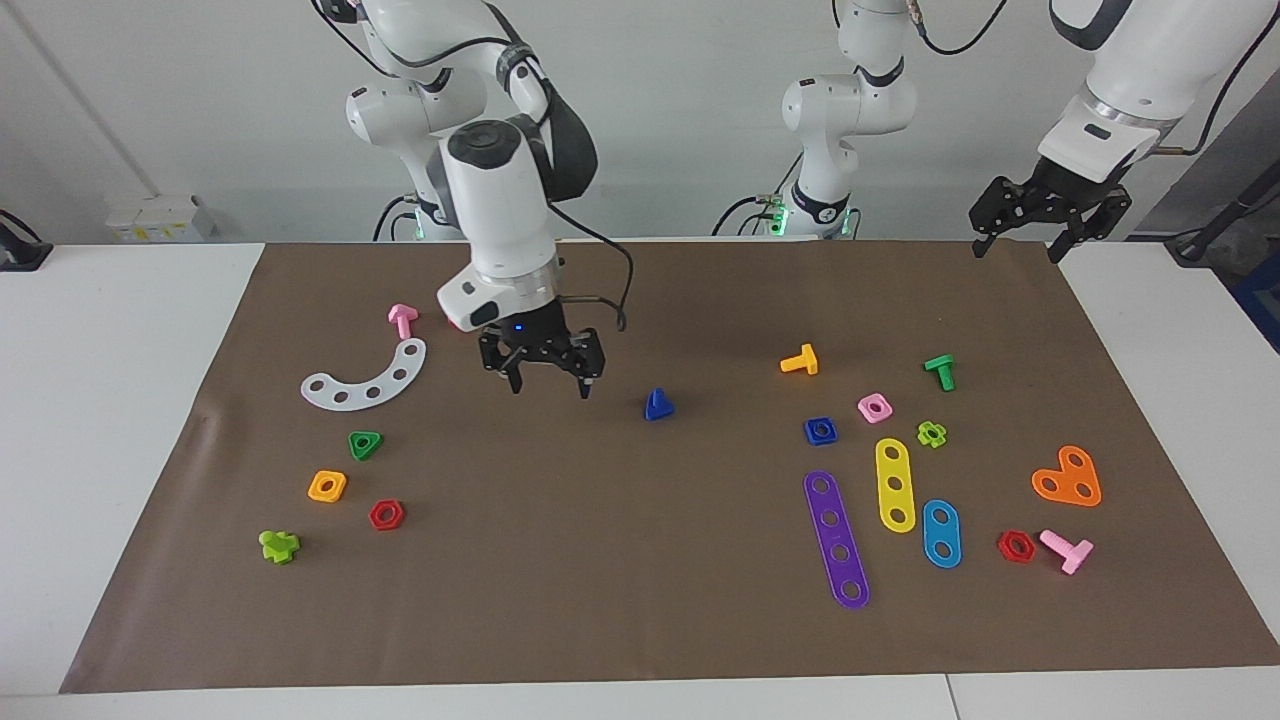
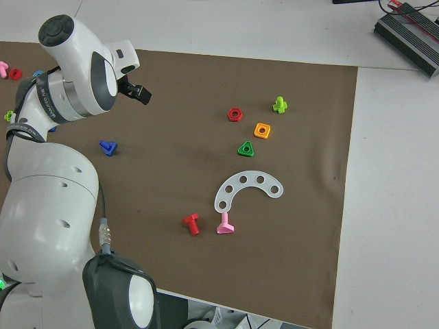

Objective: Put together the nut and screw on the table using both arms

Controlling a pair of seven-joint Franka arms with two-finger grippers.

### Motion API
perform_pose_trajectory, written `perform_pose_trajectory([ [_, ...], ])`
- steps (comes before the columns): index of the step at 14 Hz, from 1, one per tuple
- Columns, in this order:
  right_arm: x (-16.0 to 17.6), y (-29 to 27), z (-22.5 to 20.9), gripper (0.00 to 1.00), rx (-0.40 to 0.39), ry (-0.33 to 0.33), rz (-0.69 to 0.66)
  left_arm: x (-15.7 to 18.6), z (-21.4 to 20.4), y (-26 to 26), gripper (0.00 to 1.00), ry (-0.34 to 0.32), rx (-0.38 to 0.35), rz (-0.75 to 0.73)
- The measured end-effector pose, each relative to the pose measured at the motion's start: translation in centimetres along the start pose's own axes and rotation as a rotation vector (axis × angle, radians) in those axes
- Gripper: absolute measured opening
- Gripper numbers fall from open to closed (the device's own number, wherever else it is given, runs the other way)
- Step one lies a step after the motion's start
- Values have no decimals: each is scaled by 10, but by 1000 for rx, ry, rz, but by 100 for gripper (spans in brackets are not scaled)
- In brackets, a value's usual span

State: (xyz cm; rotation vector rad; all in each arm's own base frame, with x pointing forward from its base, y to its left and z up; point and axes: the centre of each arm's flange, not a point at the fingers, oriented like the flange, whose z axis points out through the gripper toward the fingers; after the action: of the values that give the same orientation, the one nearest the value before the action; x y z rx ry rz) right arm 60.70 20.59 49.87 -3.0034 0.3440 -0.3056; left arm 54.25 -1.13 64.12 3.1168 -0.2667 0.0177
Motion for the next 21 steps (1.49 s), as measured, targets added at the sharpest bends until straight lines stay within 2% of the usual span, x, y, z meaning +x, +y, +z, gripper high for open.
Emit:
perform_pose_trajectory([
  [5,28,106,-79,100,-37,-13,-30,23,55,40,98,24,2,-13],
  [9,35,176,-129,100,-80,-94,-51,51,128,84,95,30,1,-48],
  [10,37,193,-141,100,-93,-115,-62,59,153,98,91,40,0,-61],
  [13,32,226,-174,100,-132,-159,-112,66,214,122,91,45,-1,-87],
  [20,16,222,-164,100,-139,-209,-132,70,299,145,91,34,0,-156],
  [21,16,222,-163,100,-139,-212,-131,69,312,144,89,31,1,-163],
])
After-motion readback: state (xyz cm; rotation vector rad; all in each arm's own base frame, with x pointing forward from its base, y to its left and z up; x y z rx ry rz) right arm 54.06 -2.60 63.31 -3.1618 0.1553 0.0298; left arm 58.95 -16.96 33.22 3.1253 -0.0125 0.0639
